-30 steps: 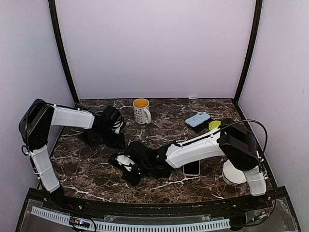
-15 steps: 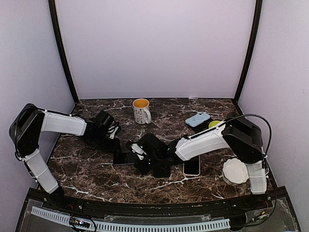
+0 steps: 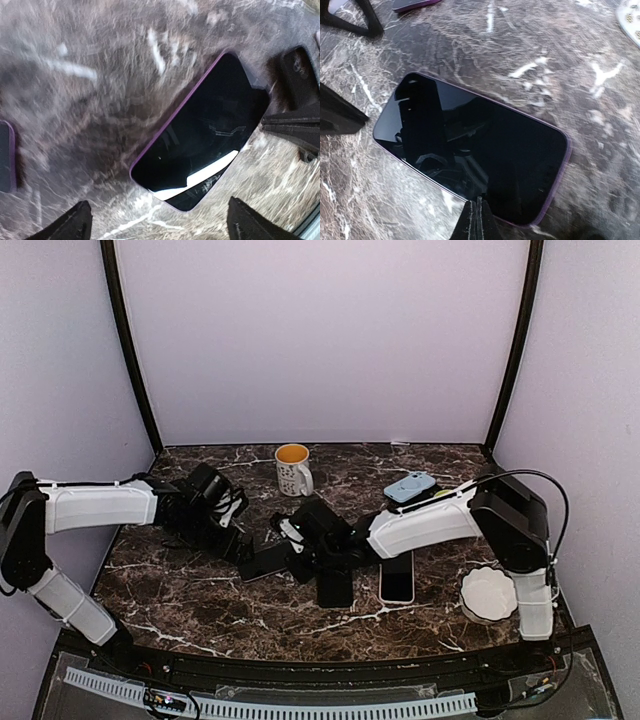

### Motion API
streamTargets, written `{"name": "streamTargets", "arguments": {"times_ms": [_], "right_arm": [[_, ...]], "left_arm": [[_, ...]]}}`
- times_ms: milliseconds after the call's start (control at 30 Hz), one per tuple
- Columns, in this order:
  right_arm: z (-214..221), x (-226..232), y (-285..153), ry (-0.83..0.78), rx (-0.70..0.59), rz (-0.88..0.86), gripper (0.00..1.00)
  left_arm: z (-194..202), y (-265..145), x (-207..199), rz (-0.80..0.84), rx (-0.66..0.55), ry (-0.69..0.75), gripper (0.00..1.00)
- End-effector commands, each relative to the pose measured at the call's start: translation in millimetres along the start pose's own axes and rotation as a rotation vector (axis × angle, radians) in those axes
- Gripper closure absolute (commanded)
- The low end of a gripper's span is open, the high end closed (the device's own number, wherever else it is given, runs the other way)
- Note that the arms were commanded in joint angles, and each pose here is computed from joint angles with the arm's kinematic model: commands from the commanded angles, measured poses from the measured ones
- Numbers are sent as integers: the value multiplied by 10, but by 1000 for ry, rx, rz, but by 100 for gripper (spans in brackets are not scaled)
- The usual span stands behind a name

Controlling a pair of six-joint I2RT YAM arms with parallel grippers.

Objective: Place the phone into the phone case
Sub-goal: Rotate the phone at the center of the board.

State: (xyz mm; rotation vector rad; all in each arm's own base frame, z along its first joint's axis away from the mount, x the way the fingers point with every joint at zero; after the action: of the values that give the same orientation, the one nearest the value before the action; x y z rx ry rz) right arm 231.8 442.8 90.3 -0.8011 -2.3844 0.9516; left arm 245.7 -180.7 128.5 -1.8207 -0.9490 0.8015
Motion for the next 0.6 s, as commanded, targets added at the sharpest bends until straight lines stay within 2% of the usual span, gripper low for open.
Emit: {"name": "streamTargets", "arguments": {"times_ms": [0,33,100,167,233,267,367,467,567], "right_arm": [[-297,-91,-488,39,-103,67,79],[-305,-127,-562,52,-112,78,71],[-320,-193,-738,80,-133,96,46],[-325,-309,-929,122,-154,134,20],[-335,-422,-1087,152,-170,173,6],[-336,-471,-1170,160,-179,191,2],[-318,-613,-1401,177,-205,233,2],[-267,-724,-1561,191,-219,242,1],[-218,-757,-1663,199,-226,231,2]], "left_arm": [[-108,-148,-98,-40,-12,262,1],[-117,-125,-110,-31,6,347,1],[-176,-143,-156,3,47,439,1],[-305,-173,-211,42,39,504,1],[-344,-89,-240,79,32,574,1],[-345,-46,-239,82,36,600,1],[-357,167,-182,46,68,690,1],[-292,304,-219,118,106,763,1],[-314,408,-182,100,160,768,1]]}}
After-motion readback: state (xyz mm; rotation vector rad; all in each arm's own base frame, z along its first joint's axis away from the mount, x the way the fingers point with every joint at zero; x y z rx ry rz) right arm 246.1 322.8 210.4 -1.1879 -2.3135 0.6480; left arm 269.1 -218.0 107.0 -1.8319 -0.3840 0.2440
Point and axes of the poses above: each gripper's point midway between its finger pads, its own y axis out along the fingers, its own x axis along the line the jaws close on, z = x × y, the point moved 7 cm from there along -y, back along the fingers, and after that the axes turned 6 degrees about y, right-handed, at the moved point
